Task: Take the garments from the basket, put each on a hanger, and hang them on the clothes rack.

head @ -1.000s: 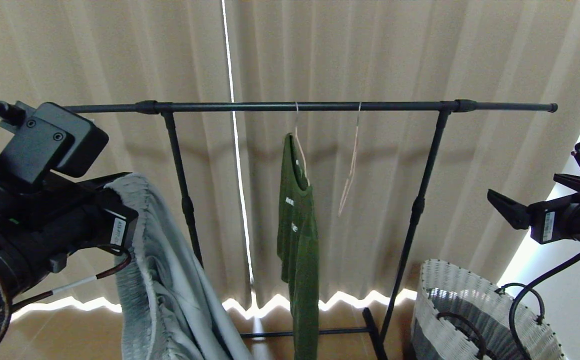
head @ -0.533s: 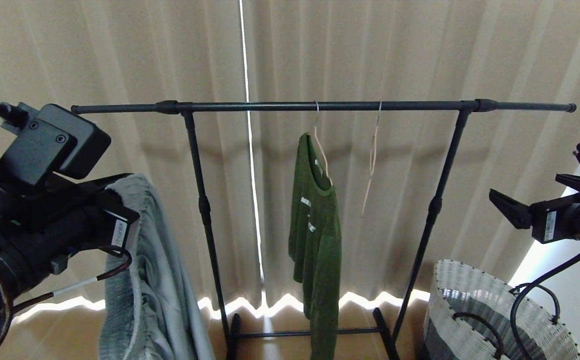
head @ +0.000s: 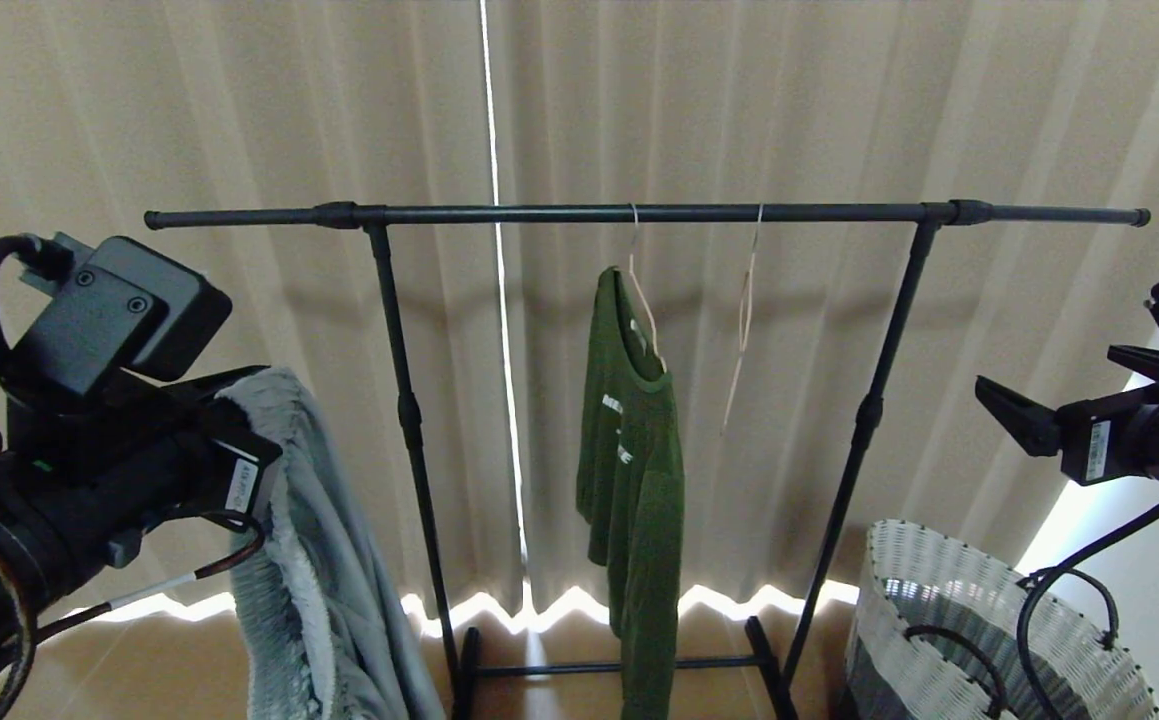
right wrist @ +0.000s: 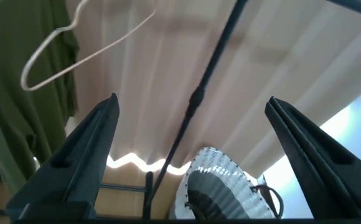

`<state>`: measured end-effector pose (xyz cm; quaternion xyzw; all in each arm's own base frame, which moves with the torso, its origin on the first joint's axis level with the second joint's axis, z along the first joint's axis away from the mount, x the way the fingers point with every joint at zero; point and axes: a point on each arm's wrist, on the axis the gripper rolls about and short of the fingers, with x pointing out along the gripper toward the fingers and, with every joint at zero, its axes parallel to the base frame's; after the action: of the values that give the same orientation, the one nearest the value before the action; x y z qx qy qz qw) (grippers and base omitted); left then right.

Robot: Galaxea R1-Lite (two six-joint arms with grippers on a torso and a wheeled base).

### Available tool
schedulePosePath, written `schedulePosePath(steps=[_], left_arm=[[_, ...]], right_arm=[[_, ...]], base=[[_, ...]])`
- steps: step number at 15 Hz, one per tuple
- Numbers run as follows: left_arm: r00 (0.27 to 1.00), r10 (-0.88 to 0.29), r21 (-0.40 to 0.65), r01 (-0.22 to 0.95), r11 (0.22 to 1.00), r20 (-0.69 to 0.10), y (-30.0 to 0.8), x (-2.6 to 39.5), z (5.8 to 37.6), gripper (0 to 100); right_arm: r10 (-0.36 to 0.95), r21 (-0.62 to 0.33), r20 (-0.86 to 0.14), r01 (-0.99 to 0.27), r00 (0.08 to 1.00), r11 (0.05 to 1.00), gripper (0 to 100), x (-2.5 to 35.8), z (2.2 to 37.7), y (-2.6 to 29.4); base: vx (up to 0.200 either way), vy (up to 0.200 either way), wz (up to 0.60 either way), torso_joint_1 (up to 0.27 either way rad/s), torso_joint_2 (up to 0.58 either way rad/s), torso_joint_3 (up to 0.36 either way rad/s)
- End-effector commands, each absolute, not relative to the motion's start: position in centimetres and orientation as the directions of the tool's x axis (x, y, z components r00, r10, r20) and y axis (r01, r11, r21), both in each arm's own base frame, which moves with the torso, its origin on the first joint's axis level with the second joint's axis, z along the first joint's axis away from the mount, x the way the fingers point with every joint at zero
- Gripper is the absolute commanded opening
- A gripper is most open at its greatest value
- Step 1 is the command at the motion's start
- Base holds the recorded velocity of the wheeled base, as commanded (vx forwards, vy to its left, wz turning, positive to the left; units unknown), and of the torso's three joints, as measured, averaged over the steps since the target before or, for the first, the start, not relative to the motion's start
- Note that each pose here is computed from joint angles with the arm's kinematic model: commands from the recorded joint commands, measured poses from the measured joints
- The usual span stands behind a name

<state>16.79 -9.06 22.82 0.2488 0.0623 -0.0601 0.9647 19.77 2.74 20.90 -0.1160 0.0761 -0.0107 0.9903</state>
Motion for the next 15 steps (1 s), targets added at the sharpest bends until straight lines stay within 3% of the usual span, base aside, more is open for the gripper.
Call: schedulePosePath(steps=[1,9,15], left_arm=[[0.985,-0.086,0.471,0.146,0.87,-0.147,-9.1,16.8,22.9,0],[0.984,-0.085,0.477,0.15,0.866,-0.155,-9.1,16.8,22.6,0],[0.986,-0.086,0.469,0.145,0.871,-0.145,-8.9,16.5,22.0,0]], right_arm=[[-0.037,-0.231,-0.142,0.003,0.989,0.973,100,19.8,21.0,2.8],[-0.022,-0.232,-0.157,-0.015,0.987,0.973,100,19.9,20.7,3.0],[0.061,-0.154,-0.168,-0.087,0.984,0.984,100,21.6,21.0,5.3]], base=[[0.2,0.0,0.0,-0.002,0.0,0.002],[0.2,0.0,0.0,0.001,0.0,0.003],[0.0,0.0,0.0,0.0,0.0,0.0]])
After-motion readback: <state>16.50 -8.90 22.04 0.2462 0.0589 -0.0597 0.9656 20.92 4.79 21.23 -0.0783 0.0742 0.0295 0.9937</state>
